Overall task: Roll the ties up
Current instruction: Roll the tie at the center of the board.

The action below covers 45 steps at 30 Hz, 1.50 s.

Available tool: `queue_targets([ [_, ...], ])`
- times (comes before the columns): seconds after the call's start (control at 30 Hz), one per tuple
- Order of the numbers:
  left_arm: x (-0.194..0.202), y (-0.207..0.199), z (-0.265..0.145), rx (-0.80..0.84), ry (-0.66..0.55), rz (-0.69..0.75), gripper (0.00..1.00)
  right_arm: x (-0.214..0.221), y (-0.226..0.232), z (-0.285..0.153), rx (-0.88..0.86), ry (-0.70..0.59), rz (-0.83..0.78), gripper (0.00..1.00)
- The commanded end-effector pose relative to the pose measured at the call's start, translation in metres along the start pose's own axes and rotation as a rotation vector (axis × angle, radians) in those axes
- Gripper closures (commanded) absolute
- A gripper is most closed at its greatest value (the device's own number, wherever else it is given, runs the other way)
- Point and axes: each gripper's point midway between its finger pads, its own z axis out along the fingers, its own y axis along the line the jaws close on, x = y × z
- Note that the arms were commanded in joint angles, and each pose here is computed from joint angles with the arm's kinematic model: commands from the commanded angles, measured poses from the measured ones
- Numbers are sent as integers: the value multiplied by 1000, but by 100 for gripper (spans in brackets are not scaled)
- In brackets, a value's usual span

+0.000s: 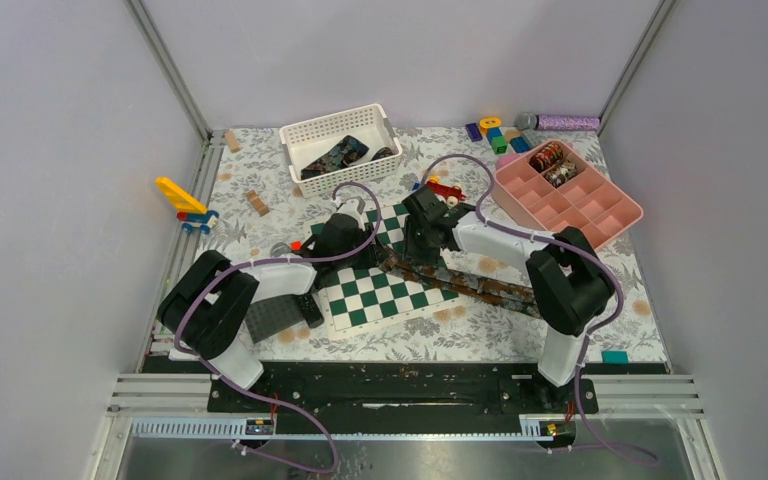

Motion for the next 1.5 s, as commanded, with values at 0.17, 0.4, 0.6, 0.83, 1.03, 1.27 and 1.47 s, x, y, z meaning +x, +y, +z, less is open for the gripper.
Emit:
queue_targets([
  [0.17, -19, -17, -4, 54, -76, -5, 67, 8, -16, 14, 140, 22, -16, 58],
  [0.4, -18, -16, -4, 57, -72, -10, 67, 6, -17, 18, 153, 14, -17, 58],
  [0.6, -16, -16, -4, 58, -68, -11, 67, -6, -10, 10, 126, -42, 2, 58],
  [0.83, -15, -15, -4, 59, -68, -11, 67, -11, -9, 18, 137, -46, 5, 58],
  [1.03, -13, -15, -4, 63, -63, -12, 68, -2, -15, 35, 164, -9, -1, 61],
  [1.27, -13, -16, -4, 65, -63, -11, 69, 8, -23, 41, 185, 21, -10, 71],
  [1.47, -13, -16, -5, 63, -65, -11, 69, 13, -25, 44, 184, 41, -19, 87],
])
